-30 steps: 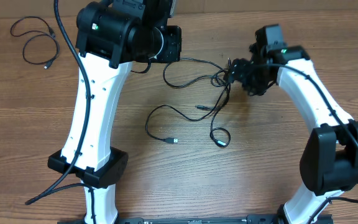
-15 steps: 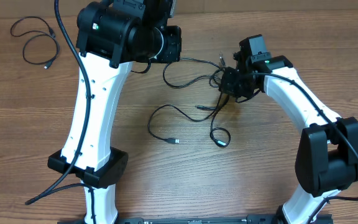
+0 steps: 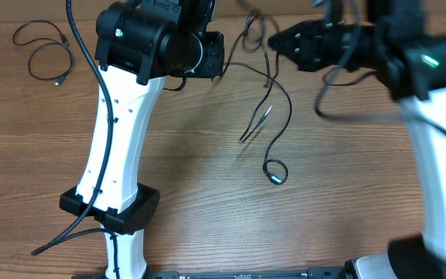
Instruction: Untangle cables
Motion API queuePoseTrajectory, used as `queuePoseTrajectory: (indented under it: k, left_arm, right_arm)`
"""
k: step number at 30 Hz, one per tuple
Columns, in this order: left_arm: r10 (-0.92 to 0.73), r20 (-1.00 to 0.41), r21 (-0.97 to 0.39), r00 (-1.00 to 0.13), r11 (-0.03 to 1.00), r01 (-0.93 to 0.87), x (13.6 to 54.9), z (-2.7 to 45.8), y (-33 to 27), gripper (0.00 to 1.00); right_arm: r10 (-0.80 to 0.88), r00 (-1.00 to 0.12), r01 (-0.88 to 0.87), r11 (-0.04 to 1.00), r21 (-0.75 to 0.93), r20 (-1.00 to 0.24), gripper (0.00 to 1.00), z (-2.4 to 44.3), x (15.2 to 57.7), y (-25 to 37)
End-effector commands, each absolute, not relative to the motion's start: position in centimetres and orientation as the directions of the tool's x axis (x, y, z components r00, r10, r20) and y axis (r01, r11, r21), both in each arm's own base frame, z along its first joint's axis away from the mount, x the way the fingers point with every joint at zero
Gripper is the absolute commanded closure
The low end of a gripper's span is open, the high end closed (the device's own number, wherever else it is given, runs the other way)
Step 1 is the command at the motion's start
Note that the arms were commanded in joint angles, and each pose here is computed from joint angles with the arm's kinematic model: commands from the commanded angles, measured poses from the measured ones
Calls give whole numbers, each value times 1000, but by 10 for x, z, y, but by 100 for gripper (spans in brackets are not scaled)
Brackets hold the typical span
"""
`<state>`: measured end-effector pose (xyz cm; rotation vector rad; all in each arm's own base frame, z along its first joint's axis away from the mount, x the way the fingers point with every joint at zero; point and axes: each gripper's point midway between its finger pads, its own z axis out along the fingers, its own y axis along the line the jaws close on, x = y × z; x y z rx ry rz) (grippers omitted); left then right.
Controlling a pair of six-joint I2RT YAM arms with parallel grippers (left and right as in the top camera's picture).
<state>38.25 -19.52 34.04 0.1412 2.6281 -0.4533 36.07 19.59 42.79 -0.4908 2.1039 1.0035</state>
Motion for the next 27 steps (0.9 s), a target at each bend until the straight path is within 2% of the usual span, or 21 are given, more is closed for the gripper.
queuePoseTrajectory:
  k: [1,5,8,11,12,14,17,21,23,24,27]
  left_arm:
    - [6,-449,-284,-893,947,149,387,334,-192,80]
    - [13,-427,-292,-904,944,152,390,325,-197,77]
    - [22,-396,-322,-918,933,161,392,316,-206,69]
    - [39,-370,-330,-928,928,171,395,306,-212,67]
    - [57,-367,-332,-929,924,188,394,304,-214,64]
    - [78,-351,-322,-933,926,199,396,295,-215,50]
    - [54,-327,-322,-944,932,165,402,286,-213,52]
    - [-44,-295,-332,-954,941,60,413,277,-204,49]
    - [-50,-297,-334,-953,941,55,420,272,-204,41]
    - [-51,-302,-336,-952,940,56,427,267,-206,28]
    - [-26,-312,-348,-950,933,89,440,255,-216,7]
  right_arm:
    - [-2,-549,-685,574,448,-836,96,475,334,195]
    - [85,-527,-680,555,480,-845,96,504,325,194]
    - [122,-523,-691,520,503,-844,96,518,322,196]
    - [154,-521,-689,504,520,-839,96,526,324,197]
    - [159,-519,-690,503,521,-840,96,528,324,197]
    - [175,-518,-688,497,529,-838,96,532,325,197]
    - [204,-539,-670,483,563,-817,96,535,326,193]
    - [175,-537,-739,375,560,-825,96,548,311,196]
    - [188,-559,-731,348,587,-807,96,552,308,194]
    - [203,-571,-718,345,604,-795,96,554,310,191]
    - [206,-564,-725,340,599,-800,96,557,310,190]
